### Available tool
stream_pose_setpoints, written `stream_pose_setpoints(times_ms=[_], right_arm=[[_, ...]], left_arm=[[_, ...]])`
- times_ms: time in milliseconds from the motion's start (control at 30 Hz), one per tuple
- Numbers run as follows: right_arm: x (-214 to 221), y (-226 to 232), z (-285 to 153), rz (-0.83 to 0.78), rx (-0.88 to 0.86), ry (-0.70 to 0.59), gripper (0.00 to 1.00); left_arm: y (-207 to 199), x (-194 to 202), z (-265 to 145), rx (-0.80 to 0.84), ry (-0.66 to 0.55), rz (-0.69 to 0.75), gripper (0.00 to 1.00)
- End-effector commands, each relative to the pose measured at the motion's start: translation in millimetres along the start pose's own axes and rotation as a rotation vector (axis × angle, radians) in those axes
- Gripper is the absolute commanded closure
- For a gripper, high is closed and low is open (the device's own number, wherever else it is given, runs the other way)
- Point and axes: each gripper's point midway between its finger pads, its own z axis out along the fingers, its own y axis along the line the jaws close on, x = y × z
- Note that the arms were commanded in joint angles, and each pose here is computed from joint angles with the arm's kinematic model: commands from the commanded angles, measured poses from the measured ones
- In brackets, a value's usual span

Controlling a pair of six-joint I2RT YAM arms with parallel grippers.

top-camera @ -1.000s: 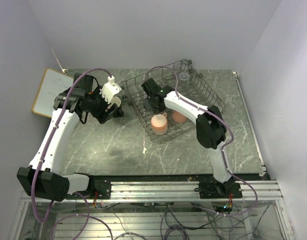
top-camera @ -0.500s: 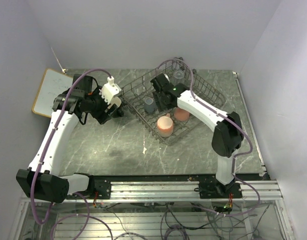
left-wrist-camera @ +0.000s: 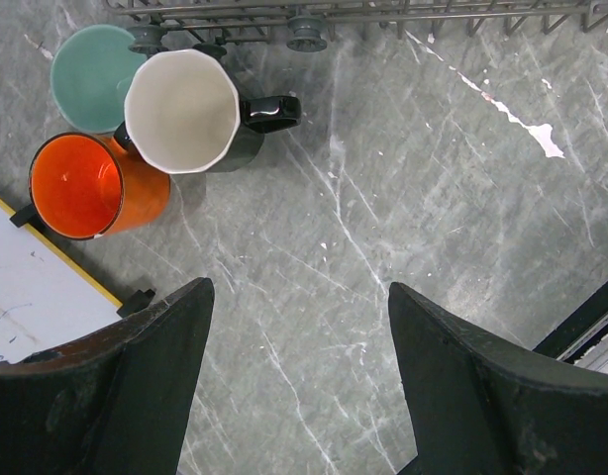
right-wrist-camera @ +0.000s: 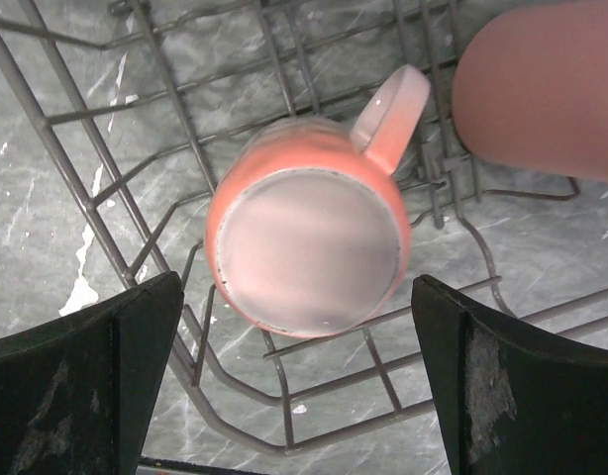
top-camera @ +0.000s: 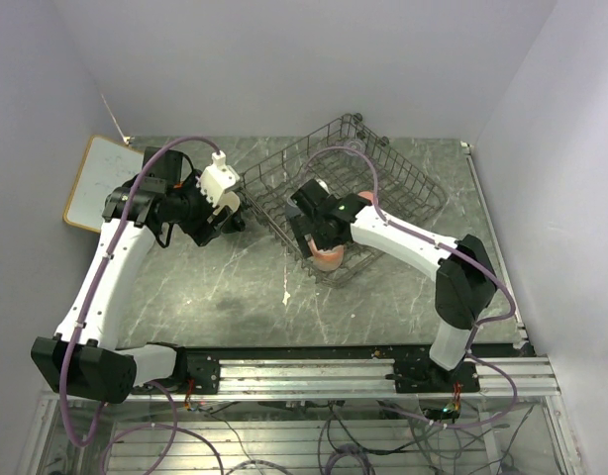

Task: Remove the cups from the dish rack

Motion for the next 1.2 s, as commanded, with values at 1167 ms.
stream_pose_setpoints(times_ms=[1167], right_arm=[[18, -55, 8, -0.002, 0.083, -0.057, 0.21]], left_arm=[[-4, -8, -1, 0.03, -0.025, 0.002, 0.18]])
